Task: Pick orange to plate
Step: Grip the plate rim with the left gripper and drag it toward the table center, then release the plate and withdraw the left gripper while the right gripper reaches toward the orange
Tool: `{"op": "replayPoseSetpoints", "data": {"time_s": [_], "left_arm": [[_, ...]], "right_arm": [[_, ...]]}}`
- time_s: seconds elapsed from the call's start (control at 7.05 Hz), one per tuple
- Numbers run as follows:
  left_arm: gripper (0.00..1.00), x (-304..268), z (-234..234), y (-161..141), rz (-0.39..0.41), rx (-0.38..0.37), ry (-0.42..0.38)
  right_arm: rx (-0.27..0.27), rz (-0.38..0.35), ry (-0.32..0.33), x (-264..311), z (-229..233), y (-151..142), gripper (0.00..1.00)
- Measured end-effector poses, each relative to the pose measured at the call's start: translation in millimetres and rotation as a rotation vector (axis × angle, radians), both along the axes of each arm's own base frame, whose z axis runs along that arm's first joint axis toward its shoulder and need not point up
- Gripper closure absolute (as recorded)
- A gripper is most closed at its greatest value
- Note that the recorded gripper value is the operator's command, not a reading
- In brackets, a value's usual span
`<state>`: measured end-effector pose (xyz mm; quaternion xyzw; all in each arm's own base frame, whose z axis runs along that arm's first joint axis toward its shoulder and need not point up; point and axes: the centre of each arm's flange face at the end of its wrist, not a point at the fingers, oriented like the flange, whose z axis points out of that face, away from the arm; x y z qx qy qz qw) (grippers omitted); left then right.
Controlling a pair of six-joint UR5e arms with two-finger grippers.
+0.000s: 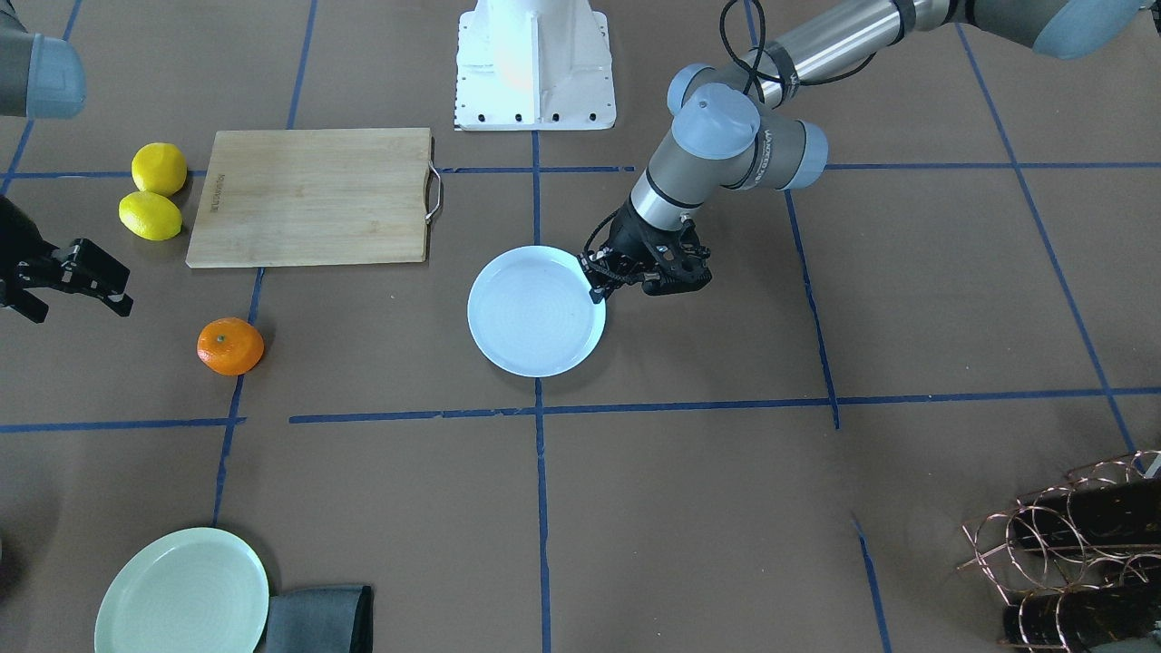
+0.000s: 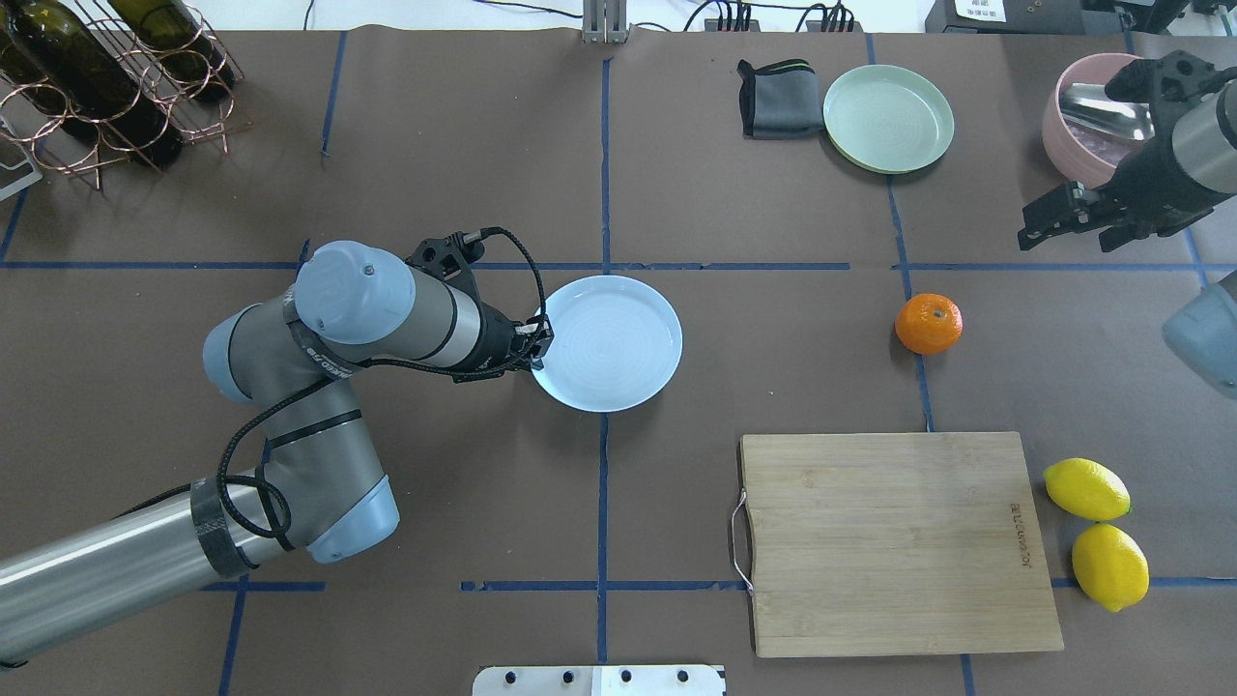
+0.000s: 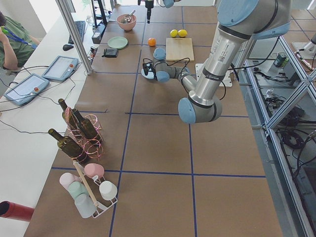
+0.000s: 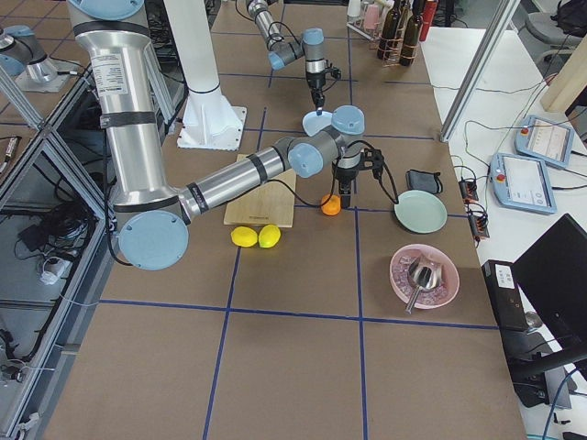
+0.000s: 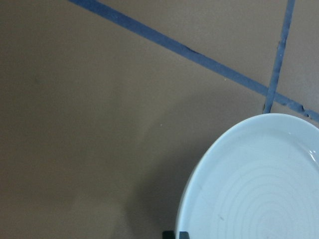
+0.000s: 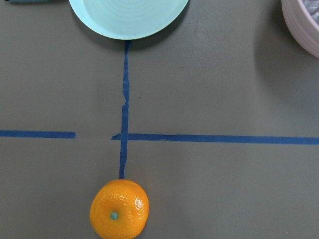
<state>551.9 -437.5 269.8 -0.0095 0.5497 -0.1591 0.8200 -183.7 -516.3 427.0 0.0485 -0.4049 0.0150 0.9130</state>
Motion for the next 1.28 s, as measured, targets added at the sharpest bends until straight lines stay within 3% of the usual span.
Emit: {"op": "replayPoseSetpoints", "data": {"time_s": [0.28,0.71,1.28], "left_arm": [[0.00,-9,-1,-8,-0.011,0.016,-0.002],[0.00,-75,-7,-58,-0.003,0.057,0.012],[0.00,-150,-3,-79,0.033,0.166,-0.116]], "right_arm": [[0.000,-0.009,0.004,-8,0,2,0.00],[0.008,-0.014,0.038,-57,1,16,0.00],[0.034,-0.008,0.077,-142,5,18,0.00]]}}
